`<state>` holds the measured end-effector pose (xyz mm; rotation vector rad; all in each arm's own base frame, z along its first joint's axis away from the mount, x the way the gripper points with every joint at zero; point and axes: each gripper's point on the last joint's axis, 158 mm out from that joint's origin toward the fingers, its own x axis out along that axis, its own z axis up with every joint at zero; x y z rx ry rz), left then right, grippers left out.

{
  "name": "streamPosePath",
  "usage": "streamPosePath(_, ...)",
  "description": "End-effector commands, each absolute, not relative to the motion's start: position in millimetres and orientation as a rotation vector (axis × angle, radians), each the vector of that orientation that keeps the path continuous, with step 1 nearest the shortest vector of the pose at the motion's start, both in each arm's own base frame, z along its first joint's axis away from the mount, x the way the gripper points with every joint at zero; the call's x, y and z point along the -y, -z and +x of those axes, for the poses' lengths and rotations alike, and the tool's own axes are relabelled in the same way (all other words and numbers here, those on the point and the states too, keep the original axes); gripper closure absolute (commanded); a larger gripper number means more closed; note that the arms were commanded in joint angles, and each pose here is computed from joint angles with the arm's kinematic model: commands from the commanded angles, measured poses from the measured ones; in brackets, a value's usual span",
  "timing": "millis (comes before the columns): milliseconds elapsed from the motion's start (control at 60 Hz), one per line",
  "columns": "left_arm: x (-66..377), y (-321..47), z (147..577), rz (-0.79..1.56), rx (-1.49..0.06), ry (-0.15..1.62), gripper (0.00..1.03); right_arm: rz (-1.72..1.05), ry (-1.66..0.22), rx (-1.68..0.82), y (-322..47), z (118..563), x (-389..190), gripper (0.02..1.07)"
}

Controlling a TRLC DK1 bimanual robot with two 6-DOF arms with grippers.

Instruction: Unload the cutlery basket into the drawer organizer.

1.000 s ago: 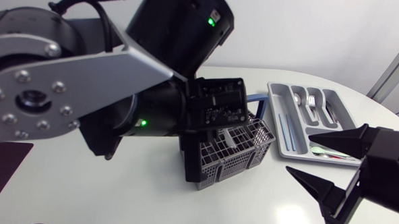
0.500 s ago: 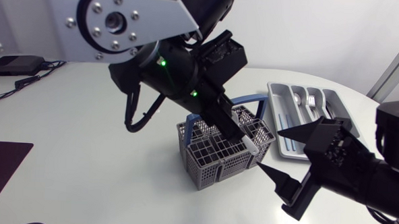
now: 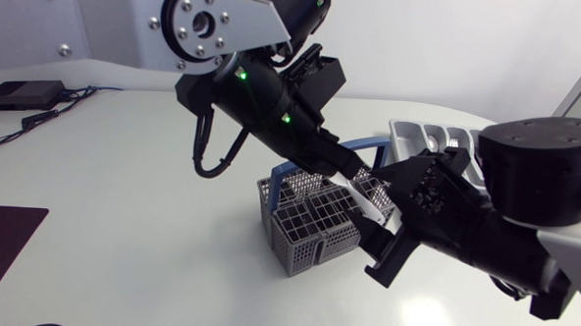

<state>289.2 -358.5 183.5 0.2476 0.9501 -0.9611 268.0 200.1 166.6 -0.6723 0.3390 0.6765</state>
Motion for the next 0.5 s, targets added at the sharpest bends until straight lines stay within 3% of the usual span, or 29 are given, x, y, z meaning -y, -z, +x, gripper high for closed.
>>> streamPosePath(0, 361.3, -190.7, 295.7, 0.196, -0.961, 0.948, 1.00, -0.671, -0.661, -0.327, -172.3, 277.4, -208.6, 0.44)
streamPosePath(233, 355.6, -187.8, 298.4, 0.168, -0.986, 0.945, 1.00, -0.682, -0.629, -0.307, -173.8, 289.6, -211.9, 0.72)
streamPosePath(483, 354.0, -185.3, 299.3, 0.162, -0.996, 0.943, 1.00, -0.687, -0.634, -0.306, -172.8, 289.0, -214.3, 0.76)
